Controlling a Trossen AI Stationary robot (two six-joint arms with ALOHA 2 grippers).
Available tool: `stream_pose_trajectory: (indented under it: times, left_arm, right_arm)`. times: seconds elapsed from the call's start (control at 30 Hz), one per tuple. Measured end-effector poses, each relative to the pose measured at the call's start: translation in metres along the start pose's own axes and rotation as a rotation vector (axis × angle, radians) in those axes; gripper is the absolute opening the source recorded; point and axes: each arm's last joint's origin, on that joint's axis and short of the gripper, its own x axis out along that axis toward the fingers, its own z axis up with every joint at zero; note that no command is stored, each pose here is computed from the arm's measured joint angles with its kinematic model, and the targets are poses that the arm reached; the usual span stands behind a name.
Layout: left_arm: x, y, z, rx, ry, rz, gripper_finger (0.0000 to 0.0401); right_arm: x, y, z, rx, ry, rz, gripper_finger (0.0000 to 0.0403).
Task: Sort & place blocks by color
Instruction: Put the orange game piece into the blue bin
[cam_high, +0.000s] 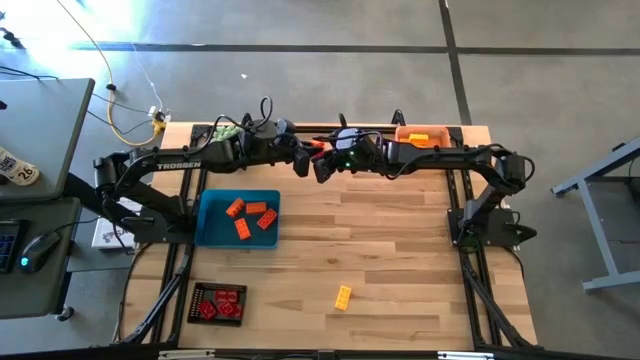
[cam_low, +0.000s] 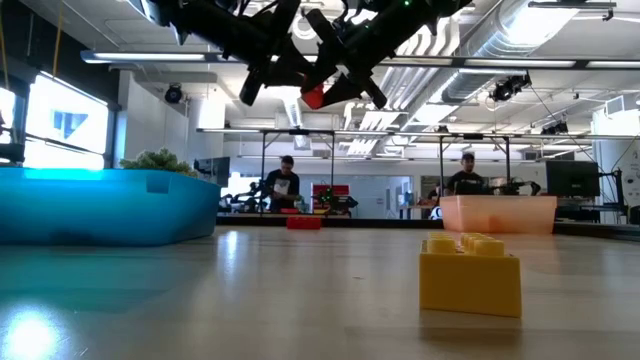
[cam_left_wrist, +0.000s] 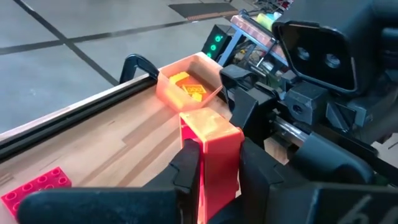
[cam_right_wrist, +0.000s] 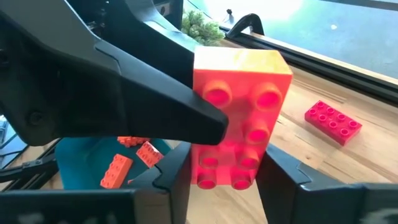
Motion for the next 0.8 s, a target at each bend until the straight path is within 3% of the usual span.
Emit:
stream_pose_trajectory:
  times: [0.23,0.57,0.8]
  left_arm:
    - [0.0,0.0,-0.002,0.038,0.023,-0.006,0.0051]
    - [-0.006,-0.003,-0.006,0.132,0.072,0.018,0.0051]
    - [-0.017,0.002,-0.012,0.206,0.162,0.107,0.0051]
  right_arm:
    - [0.0,0.001,0.0,-0.006,0.007,0.016,0.0187]
    - [0.0,0.0,0.0,-0.008,0.007,0.014,0.0194]
    - [-0.001,0.001,-0.001,-0.006,0.035,0.043,0.0195]
